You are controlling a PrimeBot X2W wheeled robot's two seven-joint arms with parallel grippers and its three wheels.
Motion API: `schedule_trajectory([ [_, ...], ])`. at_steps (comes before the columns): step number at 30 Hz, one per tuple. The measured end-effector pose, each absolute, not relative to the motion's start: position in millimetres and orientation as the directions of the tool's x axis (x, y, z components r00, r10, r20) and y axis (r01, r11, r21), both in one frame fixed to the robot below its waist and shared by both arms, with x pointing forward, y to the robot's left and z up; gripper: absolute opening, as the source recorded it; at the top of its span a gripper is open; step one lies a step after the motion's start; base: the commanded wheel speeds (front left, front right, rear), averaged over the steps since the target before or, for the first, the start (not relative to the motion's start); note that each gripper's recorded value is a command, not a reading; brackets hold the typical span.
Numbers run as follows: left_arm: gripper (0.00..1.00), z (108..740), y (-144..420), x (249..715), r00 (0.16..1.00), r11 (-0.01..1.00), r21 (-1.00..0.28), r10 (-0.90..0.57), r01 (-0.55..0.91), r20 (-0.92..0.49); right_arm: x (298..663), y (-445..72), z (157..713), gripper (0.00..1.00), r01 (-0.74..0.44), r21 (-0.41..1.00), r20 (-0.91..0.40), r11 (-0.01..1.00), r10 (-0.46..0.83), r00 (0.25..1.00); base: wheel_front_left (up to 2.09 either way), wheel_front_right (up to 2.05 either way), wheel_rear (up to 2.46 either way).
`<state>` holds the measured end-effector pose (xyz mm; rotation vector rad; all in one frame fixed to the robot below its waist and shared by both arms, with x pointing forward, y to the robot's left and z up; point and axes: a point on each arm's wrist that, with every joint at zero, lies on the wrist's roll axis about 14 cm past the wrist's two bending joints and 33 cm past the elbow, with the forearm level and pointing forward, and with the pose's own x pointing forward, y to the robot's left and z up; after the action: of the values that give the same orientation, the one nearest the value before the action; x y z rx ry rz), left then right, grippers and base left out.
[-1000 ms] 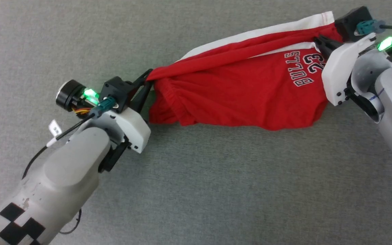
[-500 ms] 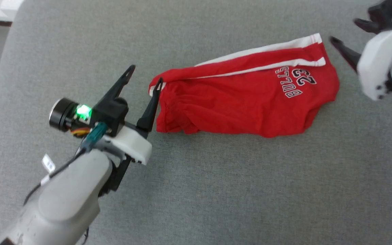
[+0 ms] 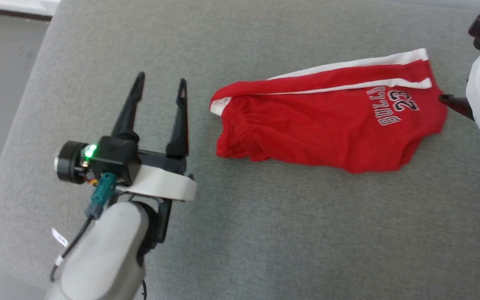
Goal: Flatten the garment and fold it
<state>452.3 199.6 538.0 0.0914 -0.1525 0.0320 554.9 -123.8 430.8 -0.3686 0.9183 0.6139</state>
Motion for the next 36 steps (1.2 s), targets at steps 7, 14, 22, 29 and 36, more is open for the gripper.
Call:
schedule_trajectory([
  [7, 1.0, 525, 215, 448, 0.99, 0.992, 0.099, 0.065, -0.078, 0.126, 549, -104, 375, 1.0, -0.616, 0.05, -0.872, 0.786, 0.335, 0.357, 0.0, 0.0, 0.0],
  [14, 1.0, 523, 226, 451, 0.991, 0.987, 0.143, 0.056, -0.074, 0.123, 554, -98, 373, 0.0, -0.607, 0.07, -0.849, 0.791, 0.368, 0.38, 0.0, 0.0, 0.0],
  [22, 1.0, 536, 219, 468, 0.991, 0.975, 0.202, -0.111, 0.095, 0.07, 552, -92, 407, 0.0, -0.621, 0.044, -0.765, 0.783, 0.426, 0.482, 0.0, 0.0, 0.0],
  [29, 1.0, 533, 182, 488, 0.939, 0.909, 0.255, -0.285, 0.328, -0.193, 544, -100, 433, 0.0, -0.612, 0.031, -0.714, 0.791, 0.446, 0.54, 0.0, 0.0, 0.0],
  [36, 1.0, 485, 133, 471, 0.747, 0.79, 0.211, -0.404, 0.576, -0.528, 533, -107, 433, 0.0, -0.611, 0.023, -0.709, 0.792, 0.444, 0.548, 0.0, 0.0, 0.0],
])
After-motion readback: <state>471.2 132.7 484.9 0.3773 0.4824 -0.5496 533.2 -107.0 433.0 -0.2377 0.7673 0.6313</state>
